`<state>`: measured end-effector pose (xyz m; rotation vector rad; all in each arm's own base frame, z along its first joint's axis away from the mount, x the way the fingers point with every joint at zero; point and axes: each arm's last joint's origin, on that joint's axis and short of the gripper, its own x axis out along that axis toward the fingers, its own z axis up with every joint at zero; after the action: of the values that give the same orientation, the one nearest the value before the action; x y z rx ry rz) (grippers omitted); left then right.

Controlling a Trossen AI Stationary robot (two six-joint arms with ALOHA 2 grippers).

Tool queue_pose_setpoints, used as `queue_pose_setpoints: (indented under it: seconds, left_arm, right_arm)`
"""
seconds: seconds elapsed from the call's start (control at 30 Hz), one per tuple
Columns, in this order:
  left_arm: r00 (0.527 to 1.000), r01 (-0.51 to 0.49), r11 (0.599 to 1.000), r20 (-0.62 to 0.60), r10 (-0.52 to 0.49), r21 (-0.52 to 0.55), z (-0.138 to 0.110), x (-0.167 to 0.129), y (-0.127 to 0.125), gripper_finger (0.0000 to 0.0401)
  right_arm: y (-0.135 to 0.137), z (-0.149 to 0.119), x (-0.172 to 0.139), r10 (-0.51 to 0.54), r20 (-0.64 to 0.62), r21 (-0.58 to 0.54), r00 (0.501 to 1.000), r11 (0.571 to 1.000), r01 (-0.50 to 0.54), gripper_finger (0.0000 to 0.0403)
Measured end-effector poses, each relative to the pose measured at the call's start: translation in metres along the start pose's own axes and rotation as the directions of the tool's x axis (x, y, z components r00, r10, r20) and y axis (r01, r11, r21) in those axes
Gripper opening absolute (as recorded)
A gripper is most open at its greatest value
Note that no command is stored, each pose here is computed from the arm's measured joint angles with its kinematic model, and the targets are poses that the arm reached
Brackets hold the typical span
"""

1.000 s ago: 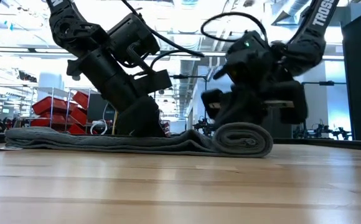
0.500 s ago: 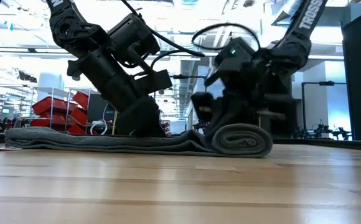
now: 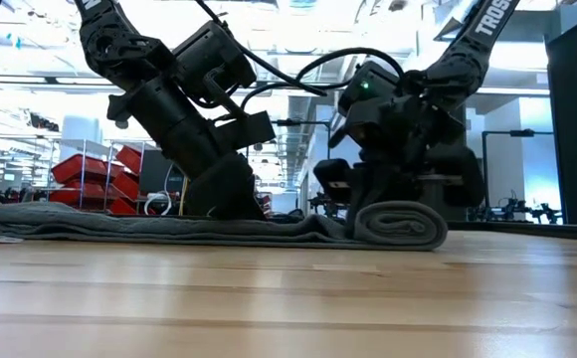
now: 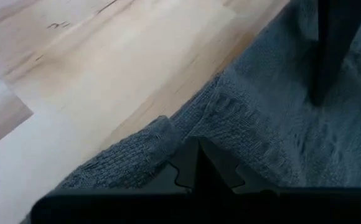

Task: Roll towel
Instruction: Roll the gray towel

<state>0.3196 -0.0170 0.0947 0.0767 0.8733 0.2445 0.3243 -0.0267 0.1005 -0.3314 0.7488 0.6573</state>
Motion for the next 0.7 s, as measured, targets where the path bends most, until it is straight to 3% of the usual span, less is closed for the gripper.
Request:
queue_pose_setpoints:
  seconds: [0.7]
  left_arm:
    - [1.000,-0.006,1.000,-0.018,0.006,-0.014,-0.0014,-0.0009,-0.0015,0.0173]
  right_arm:
    - [0.0058,-0.0048,-0.0021,0.047,-0.059,0.115,0.997,0.993,-0.040,0.0000]
